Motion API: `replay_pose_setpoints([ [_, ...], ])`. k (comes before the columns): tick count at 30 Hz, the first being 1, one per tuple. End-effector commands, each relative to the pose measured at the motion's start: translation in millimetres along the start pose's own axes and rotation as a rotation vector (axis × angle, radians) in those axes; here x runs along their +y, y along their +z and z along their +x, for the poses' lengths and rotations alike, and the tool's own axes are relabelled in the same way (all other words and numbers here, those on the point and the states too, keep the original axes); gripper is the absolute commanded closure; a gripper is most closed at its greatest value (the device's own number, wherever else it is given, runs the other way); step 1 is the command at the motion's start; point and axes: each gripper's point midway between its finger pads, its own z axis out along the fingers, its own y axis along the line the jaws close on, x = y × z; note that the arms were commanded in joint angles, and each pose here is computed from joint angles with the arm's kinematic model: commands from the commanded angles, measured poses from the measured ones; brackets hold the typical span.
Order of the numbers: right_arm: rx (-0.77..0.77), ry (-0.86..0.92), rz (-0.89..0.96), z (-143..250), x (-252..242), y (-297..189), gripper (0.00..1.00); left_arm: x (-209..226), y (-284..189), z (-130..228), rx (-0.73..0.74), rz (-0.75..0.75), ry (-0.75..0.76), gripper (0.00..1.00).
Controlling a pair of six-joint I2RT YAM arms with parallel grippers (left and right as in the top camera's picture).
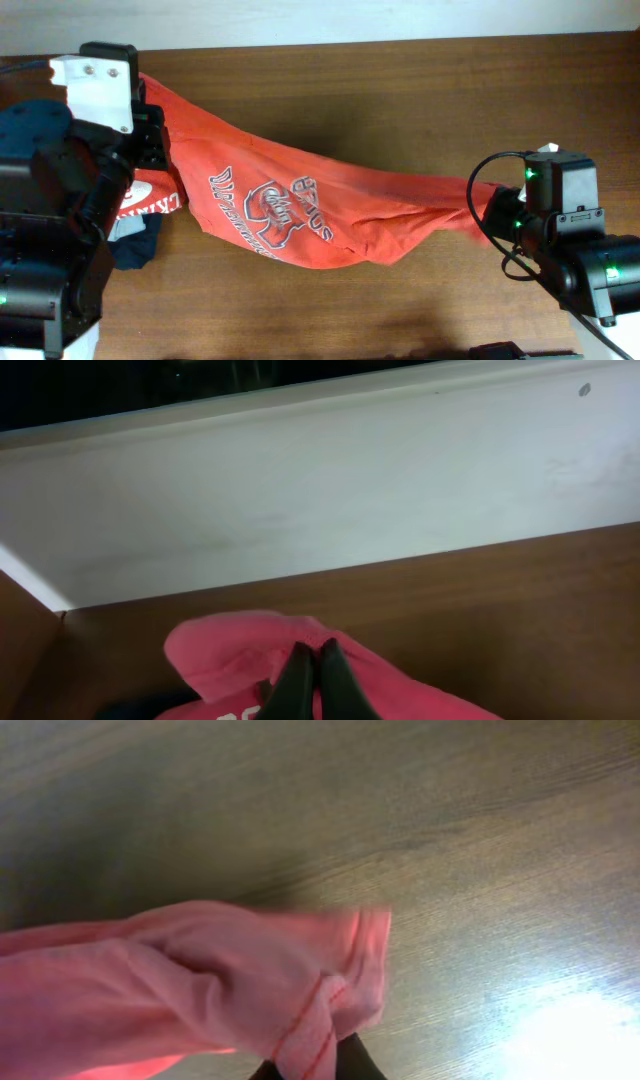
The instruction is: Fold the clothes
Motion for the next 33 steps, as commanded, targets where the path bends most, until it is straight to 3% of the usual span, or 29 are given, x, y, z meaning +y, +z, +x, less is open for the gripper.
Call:
replay_pose_setpoints([
  [1,-0.017,-0.018,-0.012,-3.5,2.4,-3.9,0.96,1.9,-6.3,-6.9,-0.026,-0.008,-0.011,0.99],
  [10,-0.073,-0.008,-0.037,-12.1,3.9,-17.8,0.96,2.6,-12.5,-10.6,-0.045,-0.01,-0.011,1.0],
  [18,-0.411,0.055,-0.176,-51.6,-2.8,-143.3,0.96,-0.5,-100.4,-41.3,-0.206,0.041,-0.013,0.99],
  [25,-0.567,0.093,-0.227,-59.7,-16.6,-218.9,0.96,-2.9,-188.4,-71.1,-0.392,0.086,-0.013,0.99],
  [30,-0.571,0.105,-0.19,-55.6,-26.6,-224.6,0.96,-3.5,-206.6,-81.6,-0.442,0.095,-0.001,0.99],
  [33,-0.568,0.135,-0.111,-60.2,-37.4,-217.7,0.96,-4.2,-183.6,-88.2,-0.42,0.091,0.021,1.0],
])
